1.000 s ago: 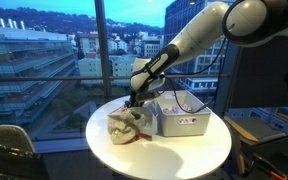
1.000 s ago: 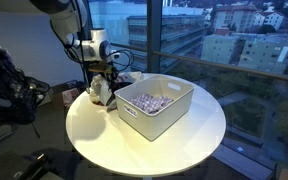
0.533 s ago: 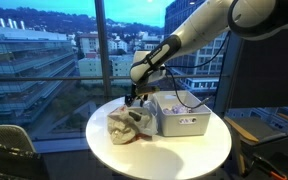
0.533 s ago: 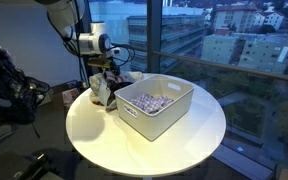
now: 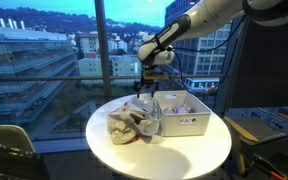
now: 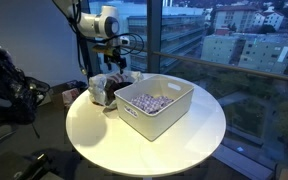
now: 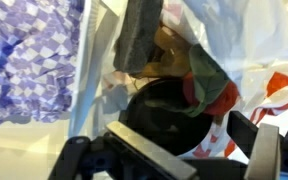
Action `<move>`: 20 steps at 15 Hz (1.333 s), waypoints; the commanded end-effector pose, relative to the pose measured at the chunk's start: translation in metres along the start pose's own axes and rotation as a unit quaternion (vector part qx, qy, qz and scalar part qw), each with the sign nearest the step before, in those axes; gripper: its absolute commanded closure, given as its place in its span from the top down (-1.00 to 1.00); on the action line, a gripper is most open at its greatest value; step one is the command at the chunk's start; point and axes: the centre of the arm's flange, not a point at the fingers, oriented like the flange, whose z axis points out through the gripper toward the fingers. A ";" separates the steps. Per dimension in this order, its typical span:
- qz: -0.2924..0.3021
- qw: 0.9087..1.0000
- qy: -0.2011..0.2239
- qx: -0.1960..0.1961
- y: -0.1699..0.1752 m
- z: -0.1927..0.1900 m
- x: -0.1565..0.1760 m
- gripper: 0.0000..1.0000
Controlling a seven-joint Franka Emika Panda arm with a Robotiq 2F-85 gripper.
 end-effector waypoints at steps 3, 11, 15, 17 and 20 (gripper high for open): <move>0.150 0.988 0.030 -0.033 0.097 -0.038 0.002 1.00; 0.276 0.958 -0.042 -0.069 0.209 0.043 -0.006 1.00; 0.269 0.960 -0.043 -0.071 0.215 0.096 0.004 1.00; 0.267 0.959 -0.047 -0.078 0.214 0.117 0.012 1.00; 0.269 0.957 -0.062 -0.094 0.217 0.149 0.022 1.00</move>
